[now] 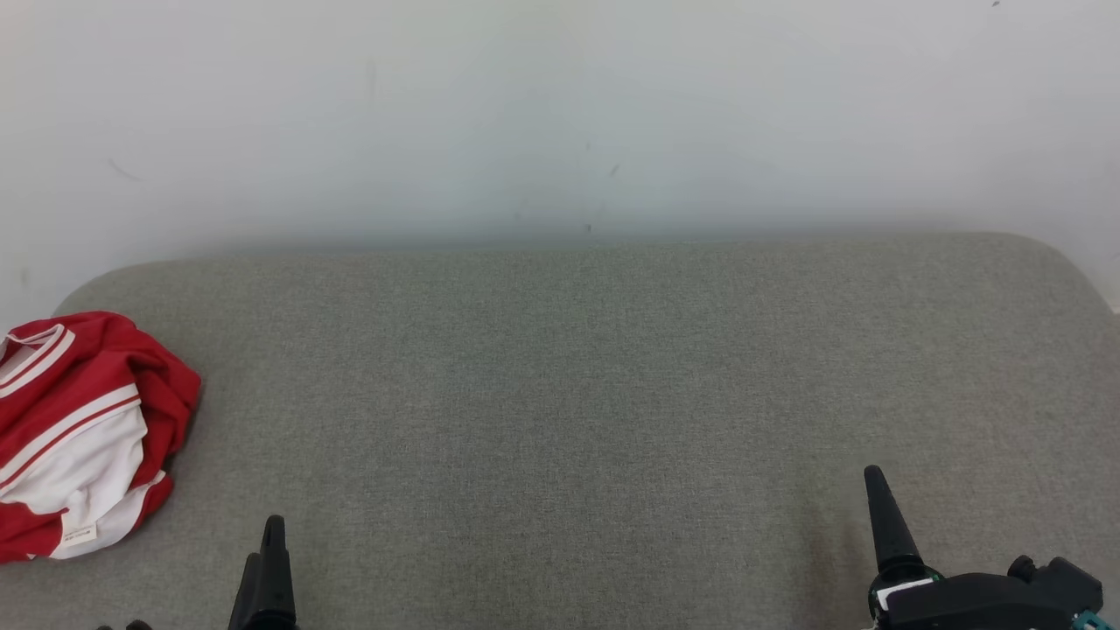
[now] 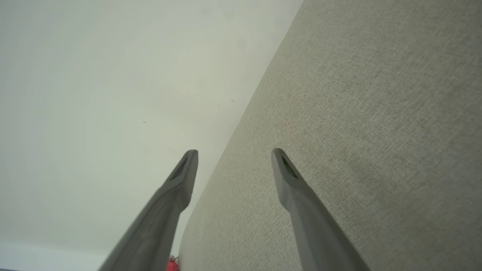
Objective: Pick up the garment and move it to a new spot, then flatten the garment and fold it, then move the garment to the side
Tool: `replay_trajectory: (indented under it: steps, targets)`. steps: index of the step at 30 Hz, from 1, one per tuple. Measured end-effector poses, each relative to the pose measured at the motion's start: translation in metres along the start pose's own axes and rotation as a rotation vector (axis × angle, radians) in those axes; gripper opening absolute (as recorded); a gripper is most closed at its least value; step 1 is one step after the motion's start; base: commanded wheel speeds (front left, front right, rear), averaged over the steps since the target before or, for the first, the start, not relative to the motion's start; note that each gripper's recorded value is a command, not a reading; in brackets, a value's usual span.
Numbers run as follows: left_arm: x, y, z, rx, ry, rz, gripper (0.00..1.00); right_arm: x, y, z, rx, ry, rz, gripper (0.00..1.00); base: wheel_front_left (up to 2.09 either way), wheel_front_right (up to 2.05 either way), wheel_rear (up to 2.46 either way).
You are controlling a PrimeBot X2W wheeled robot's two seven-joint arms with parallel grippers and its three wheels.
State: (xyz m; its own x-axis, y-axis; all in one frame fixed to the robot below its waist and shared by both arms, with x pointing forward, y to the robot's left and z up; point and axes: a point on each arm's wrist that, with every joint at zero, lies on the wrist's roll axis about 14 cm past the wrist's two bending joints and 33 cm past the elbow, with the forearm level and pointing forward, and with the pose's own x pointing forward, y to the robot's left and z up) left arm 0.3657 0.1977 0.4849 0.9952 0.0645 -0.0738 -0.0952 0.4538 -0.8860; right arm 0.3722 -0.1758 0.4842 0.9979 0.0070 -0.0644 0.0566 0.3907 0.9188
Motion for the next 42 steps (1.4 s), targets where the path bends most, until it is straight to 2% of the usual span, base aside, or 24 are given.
replay_trajectory:
  steps: [8,9,28,42]
  targets:
    - [-0.004,-0.002,-0.003,0.166,0.002,-0.007,1.00,-0.002,0.001,-0.007,-0.235,0.032,0.013,1.00,0.00,0.00,0.00]
    - [-0.007,-0.005,-0.005,0.347,-0.002,-0.023,1.00,-0.002,0.004,-0.004,-0.404,0.033,0.027,1.00,0.00,0.00,0.00]
    - [-0.012,-0.002,-0.012,0.636,0.006,-0.044,1.00,-0.007,0.003,-0.005,-0.658,0.051,0.038,1.00,0.00,0.00,0.00]
    - [-0.012,-0.008,-0.013,0.742,-0.009,-0.084,1.00,-0.008,0.005,-0.006,-0.790,0.050,0.055,1.00,0.00,0.00,0.00]
